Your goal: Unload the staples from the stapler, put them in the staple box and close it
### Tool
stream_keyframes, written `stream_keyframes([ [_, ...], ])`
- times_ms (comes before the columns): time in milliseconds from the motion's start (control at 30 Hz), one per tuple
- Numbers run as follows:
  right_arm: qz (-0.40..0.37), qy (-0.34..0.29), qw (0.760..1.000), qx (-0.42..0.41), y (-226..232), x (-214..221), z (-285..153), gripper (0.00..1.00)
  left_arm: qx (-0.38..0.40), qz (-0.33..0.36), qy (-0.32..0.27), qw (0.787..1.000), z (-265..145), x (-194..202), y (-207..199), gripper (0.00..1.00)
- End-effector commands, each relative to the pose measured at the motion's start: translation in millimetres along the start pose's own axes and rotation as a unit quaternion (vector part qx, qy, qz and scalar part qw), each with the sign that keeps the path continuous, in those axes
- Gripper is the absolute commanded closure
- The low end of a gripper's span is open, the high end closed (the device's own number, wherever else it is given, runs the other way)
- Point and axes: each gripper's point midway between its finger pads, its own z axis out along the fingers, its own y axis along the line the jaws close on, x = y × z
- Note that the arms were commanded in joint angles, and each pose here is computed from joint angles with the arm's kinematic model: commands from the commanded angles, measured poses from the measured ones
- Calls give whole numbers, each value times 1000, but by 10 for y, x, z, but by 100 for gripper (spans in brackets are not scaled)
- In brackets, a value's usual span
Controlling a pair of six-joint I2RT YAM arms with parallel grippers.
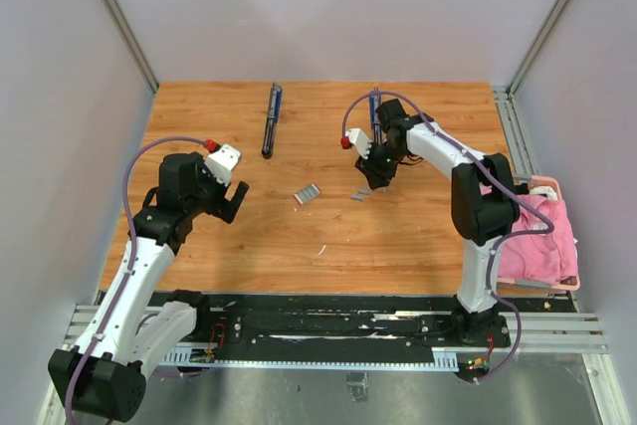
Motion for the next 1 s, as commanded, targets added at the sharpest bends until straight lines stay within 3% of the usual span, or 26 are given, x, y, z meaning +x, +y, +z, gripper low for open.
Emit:
stream_keyframes([
  [0,72,-34,996,26,-122,-161,121,63,0,4,-14,1000,-22,-49,7,2],
  [167,111,-31,993,24,-150,-142,249,63,-4,5,-17,1000,-34,-59,18,2],
  [967,130,-15,991,15,-140,-33,393,68,-1,4,-9,1000,3,-30,12,2],
])
